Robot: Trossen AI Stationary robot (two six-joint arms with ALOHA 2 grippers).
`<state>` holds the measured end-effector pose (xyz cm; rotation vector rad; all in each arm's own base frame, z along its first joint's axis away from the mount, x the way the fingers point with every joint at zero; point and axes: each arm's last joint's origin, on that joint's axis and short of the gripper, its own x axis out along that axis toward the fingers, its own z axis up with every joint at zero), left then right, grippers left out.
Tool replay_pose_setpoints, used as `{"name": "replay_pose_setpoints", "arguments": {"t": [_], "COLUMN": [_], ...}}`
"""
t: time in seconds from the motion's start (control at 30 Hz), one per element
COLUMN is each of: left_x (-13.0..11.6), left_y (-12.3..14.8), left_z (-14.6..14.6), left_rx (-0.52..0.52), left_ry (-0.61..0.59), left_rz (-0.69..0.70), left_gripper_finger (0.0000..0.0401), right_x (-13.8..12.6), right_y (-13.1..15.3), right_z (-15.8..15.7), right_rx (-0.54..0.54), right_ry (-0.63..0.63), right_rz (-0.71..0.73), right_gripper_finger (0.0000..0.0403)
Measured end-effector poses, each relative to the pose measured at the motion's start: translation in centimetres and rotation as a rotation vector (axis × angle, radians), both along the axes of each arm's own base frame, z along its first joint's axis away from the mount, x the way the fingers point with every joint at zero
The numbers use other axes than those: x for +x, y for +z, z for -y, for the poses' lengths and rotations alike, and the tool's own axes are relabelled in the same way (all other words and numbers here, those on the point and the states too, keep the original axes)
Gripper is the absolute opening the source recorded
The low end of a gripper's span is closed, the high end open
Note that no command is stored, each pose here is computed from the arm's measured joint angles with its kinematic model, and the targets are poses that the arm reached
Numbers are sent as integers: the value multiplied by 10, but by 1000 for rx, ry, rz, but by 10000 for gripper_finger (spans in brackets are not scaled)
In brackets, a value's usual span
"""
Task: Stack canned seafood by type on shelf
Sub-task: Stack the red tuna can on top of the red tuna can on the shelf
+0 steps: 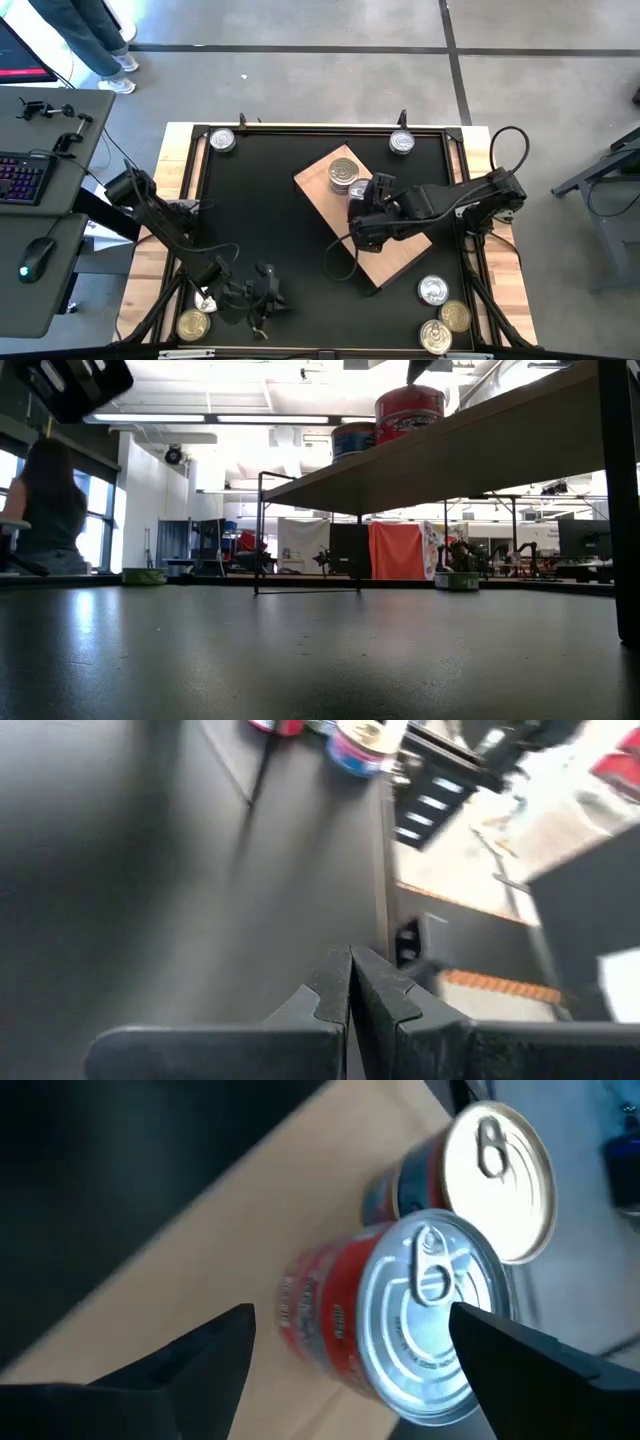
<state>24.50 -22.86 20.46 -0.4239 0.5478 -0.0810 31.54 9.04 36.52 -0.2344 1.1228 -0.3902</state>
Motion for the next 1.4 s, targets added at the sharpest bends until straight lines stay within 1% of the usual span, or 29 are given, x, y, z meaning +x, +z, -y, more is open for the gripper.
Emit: {"name": "replay_pose_setpoints", "arguments": {"t": [0.1,0.17,0.3,0.37,0.47,0.53,0.63,0.73,0.83,0.93,1.03,1.1,1.13,1.2,1.27,1.33,1.4], "left_x": [-6,-12,-30,-40,-55,-63,-71,-73,-72,-68,-63,-61,-59,-56,-53,-51,-49], "left_y": [16,30,59,66,69,67,60,56,53,52,52,52,52,52,52,52,52], "left_z": [-2,-5,-13,-14,-10,-5,2,7,9,7,3,0,-1,-3,-6,-8,-10], "left_rx": [-69,-84,-93,-83,-95,-107,-110,-122,-120,-110,-106,-91,-84,-69,-65,-66,-66], "left_ry": [-107,-174,-220,-243,-268,-254,-212,-157,-97,-64,-45,-41,-38,-34,-23,-13,-5], "left_rz": [-10,5,62,60,28,2,-24,-20,-7,5,6,11,14,17,19,20,20], "left_gripper_finger": [0,0,0,0,0,0,0,0,0,0,0,0,0,0,0,0,0], "right_x": [1,2,8,12,17,19,16,8,-9,-32,-57,-76,-84,-102,-117,-125,-133], "right_y": [18,30,47,49,41,30,6,-21,-41,-51,-63,-76,-85,-103,-120,-133,-146], "right_z": [-2,-5,-13,-20,-37,-52,-78,-103,-131,-160,-184,-195,-198,-201,-197,-191,-180], "right_rx": [47,84,186,249,367,425,489,612,725,806,859,865,864,843,780,730,654], "right_ry": [-23,-52,-96,-85,-16,39,50,52,26,1,-47,-93,-119,-219,-322,-430,-543], "right_rz": [101,191,374,431,444,436,420,349,274,232,176,109,67,-18,-102,-164,-241], "right_gripper_finger": [326,326,326,326,326,326,319,295,248,180,93,33,17,17,23,15,4]}}
